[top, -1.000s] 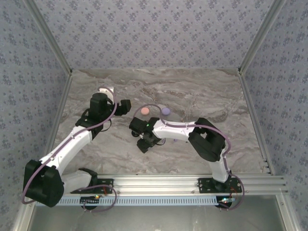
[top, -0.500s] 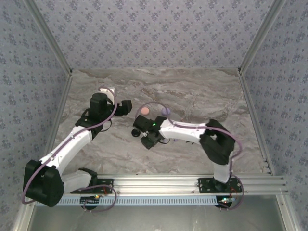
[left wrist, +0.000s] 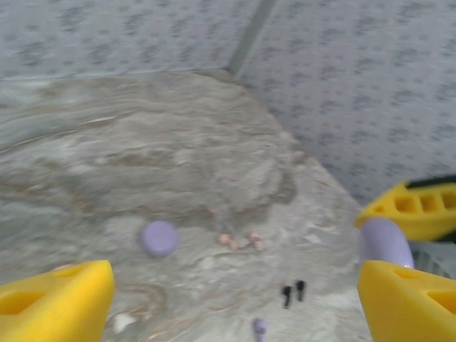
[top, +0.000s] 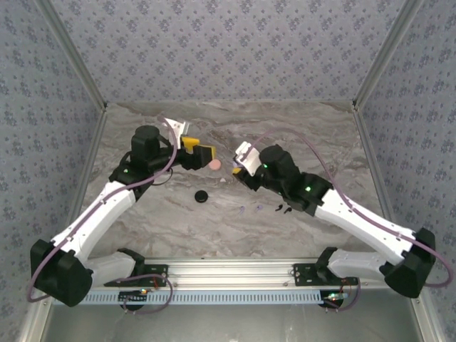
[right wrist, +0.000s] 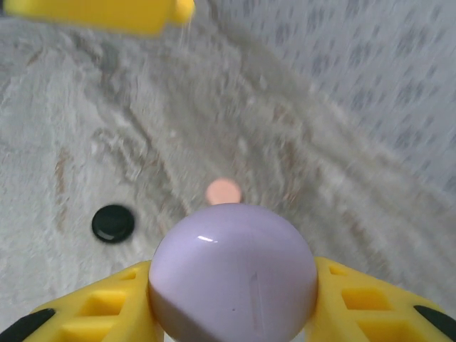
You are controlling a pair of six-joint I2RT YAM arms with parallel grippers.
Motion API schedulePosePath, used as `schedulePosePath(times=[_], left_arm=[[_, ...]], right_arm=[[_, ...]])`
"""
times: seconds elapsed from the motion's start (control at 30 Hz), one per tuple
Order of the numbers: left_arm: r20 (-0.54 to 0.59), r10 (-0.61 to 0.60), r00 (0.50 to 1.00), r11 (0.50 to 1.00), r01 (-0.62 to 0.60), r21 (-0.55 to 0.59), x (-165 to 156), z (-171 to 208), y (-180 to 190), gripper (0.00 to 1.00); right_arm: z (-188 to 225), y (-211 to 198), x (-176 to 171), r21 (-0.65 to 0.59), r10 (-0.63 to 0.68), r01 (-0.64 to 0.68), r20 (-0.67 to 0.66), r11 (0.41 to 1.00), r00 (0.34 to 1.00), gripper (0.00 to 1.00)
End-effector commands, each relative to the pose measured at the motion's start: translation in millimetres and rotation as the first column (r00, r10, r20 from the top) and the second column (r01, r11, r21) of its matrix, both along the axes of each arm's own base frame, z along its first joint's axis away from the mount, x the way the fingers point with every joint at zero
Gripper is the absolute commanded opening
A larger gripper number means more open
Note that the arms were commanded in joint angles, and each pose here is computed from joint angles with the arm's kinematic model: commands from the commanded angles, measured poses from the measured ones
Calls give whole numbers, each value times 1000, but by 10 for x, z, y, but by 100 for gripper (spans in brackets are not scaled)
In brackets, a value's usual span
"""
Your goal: Insert the wireless bluetooth earbuds into the charging case
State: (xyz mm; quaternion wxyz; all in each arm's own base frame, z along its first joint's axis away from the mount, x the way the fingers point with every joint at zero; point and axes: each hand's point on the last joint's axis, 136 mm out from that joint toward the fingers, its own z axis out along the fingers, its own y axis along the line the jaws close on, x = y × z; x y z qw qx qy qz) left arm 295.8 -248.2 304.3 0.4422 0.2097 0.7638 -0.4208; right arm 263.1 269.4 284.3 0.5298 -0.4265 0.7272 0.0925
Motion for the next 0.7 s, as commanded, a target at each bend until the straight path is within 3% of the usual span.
schedulePosePath(times=[0.0, 0.17, 0.43, 0.67], left_arm=[[69, -151, 986, 987, 154, -47, -266, 367, -226, 88], [82, -212, 974, 974, 217, -61, -378, 473, -408, 88], [67, -300, 952, 950, 304, -66, -462, 444, -680, 83], [43, -338, 940, 938, 340, -64, -442, 377, -848, 69]], right_arm=[[377, -24, 20, -63, 85, -71, 276, 996, 957, 42], [512, -79, -21, -121, 128, -87, 388, 989, 913, 42], [528, -75, -17, -137, 143, -96, 394, 986, 908, 42], [494, -76, -18, -147, 150, -100, 386, 984, 910, 42]])
